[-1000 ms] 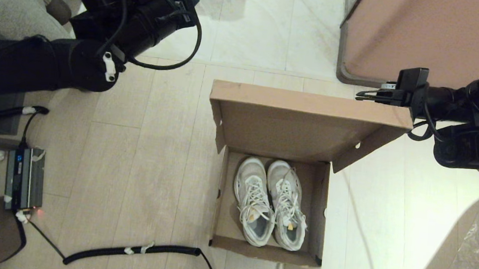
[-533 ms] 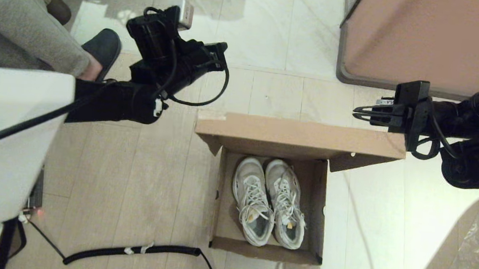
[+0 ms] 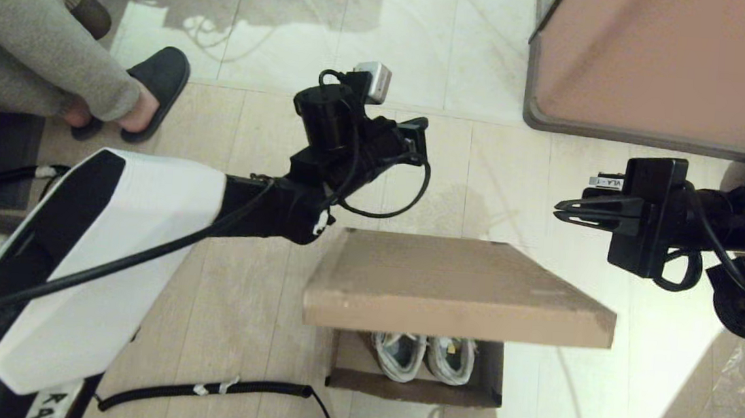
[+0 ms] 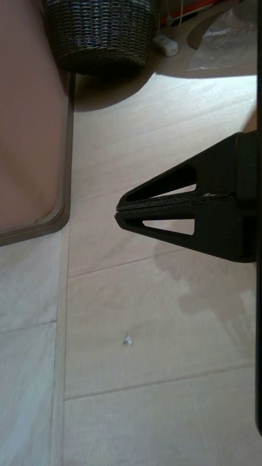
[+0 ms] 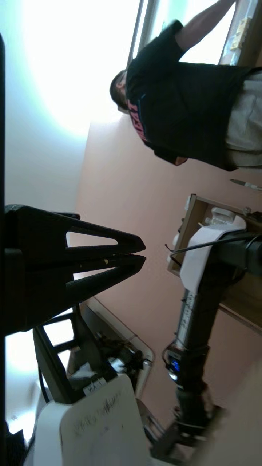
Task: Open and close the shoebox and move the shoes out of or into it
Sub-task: Close the shoe box
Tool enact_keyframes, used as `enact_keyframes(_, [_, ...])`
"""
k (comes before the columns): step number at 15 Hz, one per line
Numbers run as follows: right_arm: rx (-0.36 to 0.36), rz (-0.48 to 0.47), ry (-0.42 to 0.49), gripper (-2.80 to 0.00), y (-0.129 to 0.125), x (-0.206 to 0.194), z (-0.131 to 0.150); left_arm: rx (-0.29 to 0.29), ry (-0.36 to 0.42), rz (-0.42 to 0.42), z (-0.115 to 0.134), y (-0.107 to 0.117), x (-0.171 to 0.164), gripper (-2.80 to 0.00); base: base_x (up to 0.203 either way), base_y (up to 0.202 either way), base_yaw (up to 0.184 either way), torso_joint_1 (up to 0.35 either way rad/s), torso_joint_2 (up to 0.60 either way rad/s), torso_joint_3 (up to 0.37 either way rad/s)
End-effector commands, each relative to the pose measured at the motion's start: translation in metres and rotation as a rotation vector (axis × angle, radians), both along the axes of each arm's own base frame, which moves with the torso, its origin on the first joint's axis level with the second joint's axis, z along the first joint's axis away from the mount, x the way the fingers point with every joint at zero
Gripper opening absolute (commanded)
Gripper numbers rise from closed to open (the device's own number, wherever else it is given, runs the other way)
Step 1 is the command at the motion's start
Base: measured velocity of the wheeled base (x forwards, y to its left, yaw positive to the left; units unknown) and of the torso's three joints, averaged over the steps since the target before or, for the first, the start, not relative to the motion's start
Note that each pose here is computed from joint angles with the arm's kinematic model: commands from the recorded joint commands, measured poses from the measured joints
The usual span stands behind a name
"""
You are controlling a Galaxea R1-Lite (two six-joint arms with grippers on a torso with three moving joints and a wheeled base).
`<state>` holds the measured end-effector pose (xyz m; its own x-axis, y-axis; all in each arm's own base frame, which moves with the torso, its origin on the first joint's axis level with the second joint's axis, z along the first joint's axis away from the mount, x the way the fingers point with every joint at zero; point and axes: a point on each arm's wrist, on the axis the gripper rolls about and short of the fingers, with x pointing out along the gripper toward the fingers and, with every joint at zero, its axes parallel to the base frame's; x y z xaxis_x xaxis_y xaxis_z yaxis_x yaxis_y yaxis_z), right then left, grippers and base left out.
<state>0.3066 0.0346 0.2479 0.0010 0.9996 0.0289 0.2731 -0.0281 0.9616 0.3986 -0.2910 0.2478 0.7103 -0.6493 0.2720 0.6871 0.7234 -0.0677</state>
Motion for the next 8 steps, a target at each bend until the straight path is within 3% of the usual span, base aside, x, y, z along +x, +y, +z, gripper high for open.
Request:
enact_keyframes(1, [-0.006,-0.019,-0.050,-2.80,-0.008,-0.007,0.000,0.007,0.023,-0.006,-0.012,-0.016,-0.008,-2.80,0.000,0.000,0.000,0.000,0.00,0.000])
enact_keyframes(5, [-0.008,-0.088,-0.265,-2.80,-0.022,-0.006,-0.011,0.005,0.032,0.012,-0.020,-0.019,-0.019,-2.80,0.000,0.000,0.000,0.000,0.00,0.000])
enact_keyframes(7, [0.004,-0.247,-0.458,-2.80,-0.040,-0.003,-0.013,-0.017,0.031,0.073,-0.010,-0.014,-0.022,-2.80,0.000,0.000,0.000,0.000,0.00,0.000])
enact_keyframes(8, [0.013,-0.385,-0.566,-2.80,-0.049,0.000,-0.012,-0.025,0.039,0.121,-0.007,-0.010,-0.022,-2.80,0.000,0.000,0.000,0.000,0.00,0.000])
